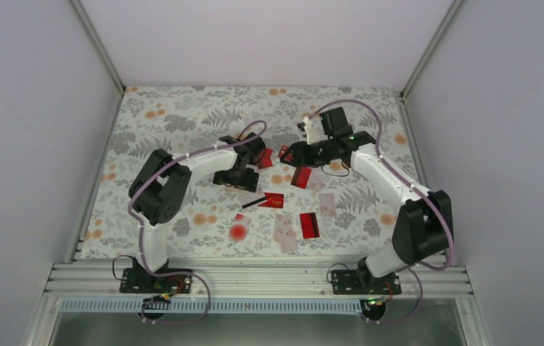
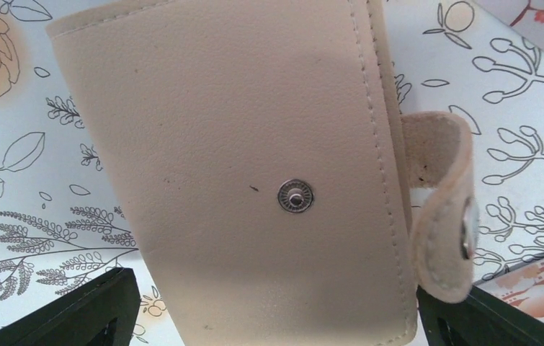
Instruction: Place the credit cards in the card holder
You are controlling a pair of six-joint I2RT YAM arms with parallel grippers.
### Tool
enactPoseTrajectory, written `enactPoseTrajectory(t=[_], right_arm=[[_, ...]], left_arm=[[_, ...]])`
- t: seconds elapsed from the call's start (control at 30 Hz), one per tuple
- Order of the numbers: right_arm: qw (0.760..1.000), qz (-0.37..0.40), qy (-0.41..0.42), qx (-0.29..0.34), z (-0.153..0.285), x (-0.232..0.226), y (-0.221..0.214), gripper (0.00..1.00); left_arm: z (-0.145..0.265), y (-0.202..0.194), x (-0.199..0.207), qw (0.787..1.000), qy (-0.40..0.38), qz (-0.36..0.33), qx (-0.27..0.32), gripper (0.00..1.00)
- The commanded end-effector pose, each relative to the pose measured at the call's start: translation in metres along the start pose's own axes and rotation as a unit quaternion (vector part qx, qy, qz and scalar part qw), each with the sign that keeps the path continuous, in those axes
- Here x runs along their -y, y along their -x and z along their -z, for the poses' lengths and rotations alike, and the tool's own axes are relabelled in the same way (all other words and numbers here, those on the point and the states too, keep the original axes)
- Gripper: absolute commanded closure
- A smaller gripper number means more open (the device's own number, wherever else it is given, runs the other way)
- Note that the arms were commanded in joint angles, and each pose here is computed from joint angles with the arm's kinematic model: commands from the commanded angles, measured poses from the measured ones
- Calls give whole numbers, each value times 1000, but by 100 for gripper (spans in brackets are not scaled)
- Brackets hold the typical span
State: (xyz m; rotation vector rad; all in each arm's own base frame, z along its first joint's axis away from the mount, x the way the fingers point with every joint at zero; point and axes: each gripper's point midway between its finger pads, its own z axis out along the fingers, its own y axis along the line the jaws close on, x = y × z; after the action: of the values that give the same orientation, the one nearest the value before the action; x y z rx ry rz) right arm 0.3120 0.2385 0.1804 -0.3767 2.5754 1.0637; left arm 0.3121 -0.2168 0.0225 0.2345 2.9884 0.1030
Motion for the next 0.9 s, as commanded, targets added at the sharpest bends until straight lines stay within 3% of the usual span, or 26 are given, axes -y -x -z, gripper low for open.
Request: enactPoseTrajectory(t=[0.0,0.17,0.57,0.77,0.87], right_arm=[[1000,10,0,5,5,-6,-3,50],[1000,8,1,3,4,-6,-3,50],[1000,7,3,3,4,-6,-4,50],[1000,5,4,0,2,-5,-5,50],[1000,5,6,-1,2,-5,-5,50]], left_arm=[[1,5,-2,1000,14,3,12,5],[11,10,-5,999,14,8,29,21],[29,18,-7,998,10,15,59,35],[45,26,-10,996,6,20,89,51],[47,28,-12,995,12,19,94,55]])
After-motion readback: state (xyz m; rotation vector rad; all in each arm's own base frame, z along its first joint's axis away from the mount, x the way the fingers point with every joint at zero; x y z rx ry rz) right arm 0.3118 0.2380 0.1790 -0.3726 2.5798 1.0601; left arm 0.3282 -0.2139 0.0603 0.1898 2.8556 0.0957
